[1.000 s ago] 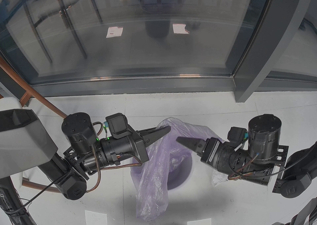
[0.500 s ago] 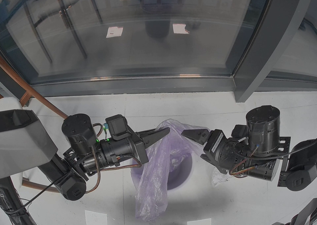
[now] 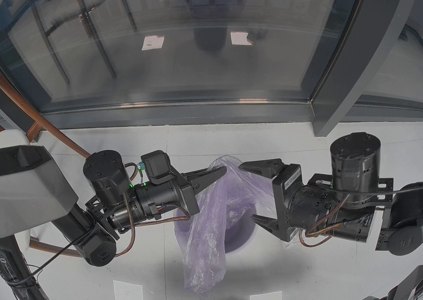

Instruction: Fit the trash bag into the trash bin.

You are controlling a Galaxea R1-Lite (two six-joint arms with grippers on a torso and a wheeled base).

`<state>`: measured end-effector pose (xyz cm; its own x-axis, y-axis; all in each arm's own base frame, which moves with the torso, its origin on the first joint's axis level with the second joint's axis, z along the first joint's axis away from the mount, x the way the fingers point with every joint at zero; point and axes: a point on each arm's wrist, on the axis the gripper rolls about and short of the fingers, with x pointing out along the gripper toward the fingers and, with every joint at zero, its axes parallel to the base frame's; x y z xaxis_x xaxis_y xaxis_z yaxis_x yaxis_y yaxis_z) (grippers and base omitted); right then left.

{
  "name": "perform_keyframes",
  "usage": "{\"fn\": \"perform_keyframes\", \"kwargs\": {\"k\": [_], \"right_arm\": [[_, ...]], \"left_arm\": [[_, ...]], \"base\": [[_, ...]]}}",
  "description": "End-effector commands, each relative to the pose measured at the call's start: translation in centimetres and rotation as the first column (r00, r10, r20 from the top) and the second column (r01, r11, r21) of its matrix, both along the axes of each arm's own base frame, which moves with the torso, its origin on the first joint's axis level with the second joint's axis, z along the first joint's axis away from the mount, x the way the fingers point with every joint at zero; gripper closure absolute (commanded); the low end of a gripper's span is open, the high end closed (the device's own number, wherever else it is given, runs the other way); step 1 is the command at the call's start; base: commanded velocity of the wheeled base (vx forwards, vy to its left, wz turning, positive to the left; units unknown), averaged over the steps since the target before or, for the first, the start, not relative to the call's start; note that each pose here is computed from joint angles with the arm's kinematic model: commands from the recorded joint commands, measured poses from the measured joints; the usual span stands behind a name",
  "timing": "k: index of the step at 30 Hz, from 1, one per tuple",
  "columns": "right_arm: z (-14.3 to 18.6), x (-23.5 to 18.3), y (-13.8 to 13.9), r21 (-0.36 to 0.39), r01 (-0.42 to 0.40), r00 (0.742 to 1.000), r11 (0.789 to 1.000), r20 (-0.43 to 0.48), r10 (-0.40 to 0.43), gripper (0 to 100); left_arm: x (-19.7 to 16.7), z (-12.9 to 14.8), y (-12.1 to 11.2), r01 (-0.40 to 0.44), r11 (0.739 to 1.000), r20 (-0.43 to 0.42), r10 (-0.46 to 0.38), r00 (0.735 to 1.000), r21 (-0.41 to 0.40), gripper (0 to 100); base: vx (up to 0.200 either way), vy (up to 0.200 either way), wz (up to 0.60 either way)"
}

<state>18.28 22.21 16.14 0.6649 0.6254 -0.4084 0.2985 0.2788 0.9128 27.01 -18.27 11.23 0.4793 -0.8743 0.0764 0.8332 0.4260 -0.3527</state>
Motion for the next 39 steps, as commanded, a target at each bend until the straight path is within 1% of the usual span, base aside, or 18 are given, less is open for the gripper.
{"fn": "perform_keyframes", "kwargs": {"k": [1,6,9,12,16,34,39], "right_arm": [[-1.4,0.9,1.5,-0.035,-0.01,1.0,0.999,-0.028,0.009,0],[-2.3,1.7,2.1,-0.056,0.001,0.999,0.998,-0.042,-0.003,0],[-2.4,2.1,1.9,-0.055,0.019,0.999,0.998,-0.038,-0.021,0],[-2.0,3.2,1.6,-0.043,0.055,0.998,0.998,-0.024,-0.056,0],[-1.6,3.5,1.3,-0.034,0.071,0.997,0.997,-0.012,-0.071,0],[-2.2,3.5,0.1,-0.078,0.083,0.996,0.993,-0.022,-0.085,0],[-2.9,3.8,0.1,-0.123,0.07,0.997,0.99,-0.013,-0.072,0]], "left_arm": [[0.1,0.0,-0.1,0.0,1.0,0.002,0.0,1.0,-0.002,100],[0.0,0.1,0.0,0.0,1.0,0.004,0.0,1.0,-0.004,100],[0.0,0.1,0.0,0.0,1.0,0.003,0.0,1.0,-0.003,100],[0.0,0.1,0.0,0.0,1.0,0.003,0.0,1.0,-0.003,100],[0.0,0.1,0.0,0.0,1.0,0.003,0.0,1.0,-0.003,100],[0.1,0.2,0.1,-0.004,1.0,0.004,0.004,1.0,-0.005,100],[0.1,0.3,0.1,-0.01,1.0,0.007,0.01,1.0,-0.009,100]], "base": [[0.0,0.0,0.0],[0.0,0.0,0.0],[0.0,0.0,0.0],[0.0,0.0,0.0],[0.0,0.0,0.0],[0.0,0.0,0.0],[0.0,0.0,0.0]]}}
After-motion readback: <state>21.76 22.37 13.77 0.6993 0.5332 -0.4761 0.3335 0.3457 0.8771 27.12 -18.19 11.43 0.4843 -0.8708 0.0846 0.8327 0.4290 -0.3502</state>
